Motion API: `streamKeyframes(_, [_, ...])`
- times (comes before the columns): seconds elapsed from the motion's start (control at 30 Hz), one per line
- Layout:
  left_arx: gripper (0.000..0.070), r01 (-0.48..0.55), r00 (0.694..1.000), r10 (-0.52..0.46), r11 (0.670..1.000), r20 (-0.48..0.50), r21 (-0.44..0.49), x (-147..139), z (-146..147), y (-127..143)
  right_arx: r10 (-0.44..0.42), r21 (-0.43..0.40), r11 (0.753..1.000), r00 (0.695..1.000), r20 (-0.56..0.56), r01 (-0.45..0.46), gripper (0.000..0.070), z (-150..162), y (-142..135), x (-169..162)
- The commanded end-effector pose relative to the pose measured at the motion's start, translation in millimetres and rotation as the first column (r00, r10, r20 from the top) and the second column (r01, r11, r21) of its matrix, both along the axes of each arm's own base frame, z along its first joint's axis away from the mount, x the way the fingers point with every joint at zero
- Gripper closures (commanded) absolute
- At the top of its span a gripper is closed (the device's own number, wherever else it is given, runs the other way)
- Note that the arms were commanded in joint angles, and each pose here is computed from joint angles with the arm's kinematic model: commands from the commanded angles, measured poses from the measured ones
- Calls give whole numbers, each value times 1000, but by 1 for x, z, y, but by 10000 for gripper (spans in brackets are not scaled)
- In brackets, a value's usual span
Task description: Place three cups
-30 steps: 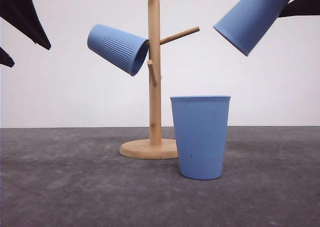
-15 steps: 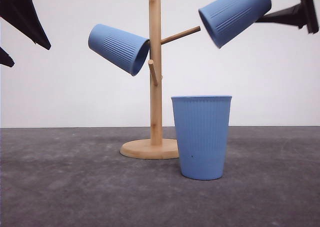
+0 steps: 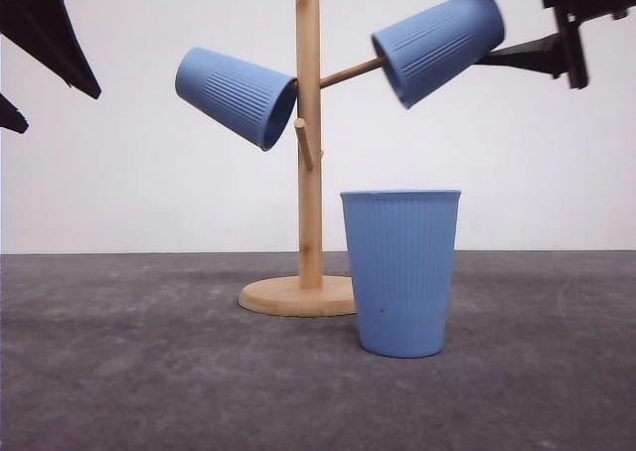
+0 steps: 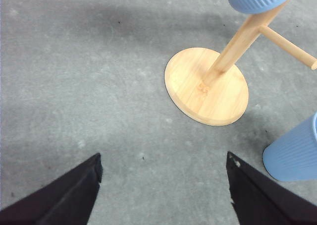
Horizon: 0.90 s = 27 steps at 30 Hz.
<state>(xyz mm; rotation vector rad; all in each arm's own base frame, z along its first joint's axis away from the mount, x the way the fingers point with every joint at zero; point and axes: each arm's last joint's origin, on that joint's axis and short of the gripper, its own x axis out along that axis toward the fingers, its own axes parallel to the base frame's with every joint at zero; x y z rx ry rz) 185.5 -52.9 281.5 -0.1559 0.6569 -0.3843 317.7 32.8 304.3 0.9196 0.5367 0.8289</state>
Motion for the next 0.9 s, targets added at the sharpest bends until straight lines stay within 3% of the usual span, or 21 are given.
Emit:
streamKeyframes(0.0, [230, 3, 1000, -3, 1000, 20, -2, 2, 4, -1, 17, -7, 1000, 1000, 24, -17, 365, 2, 5, 7])
streamKeyframes(0.5, [230, 4, 1000, -4, 1000, 22, -2, 2, 4, -1, 47, -58, 997, 999, 26, -46, 360, -14, 34, 19])
streamKeyframes(0.63, [230, 3, 1000, -3, 1000, 23, -3, 2, 4, -1, 42, -68, 997, 999, 25, -40, 337, -18, 37, 20])
streamKeyframes(0.77, [230, 3, 1000, -3, 1000, 23, -3, 2, 4, -1, 34, -71, 997, 999, 22, -33, 266, -19, 39, 21])
streamKeyframes(0.87, [230, 3, 1000, -3, 1000, 23, -3, 2, 4, -1, 23, -72, 997, 999, 24, -22, 263, -19, 38, 21])
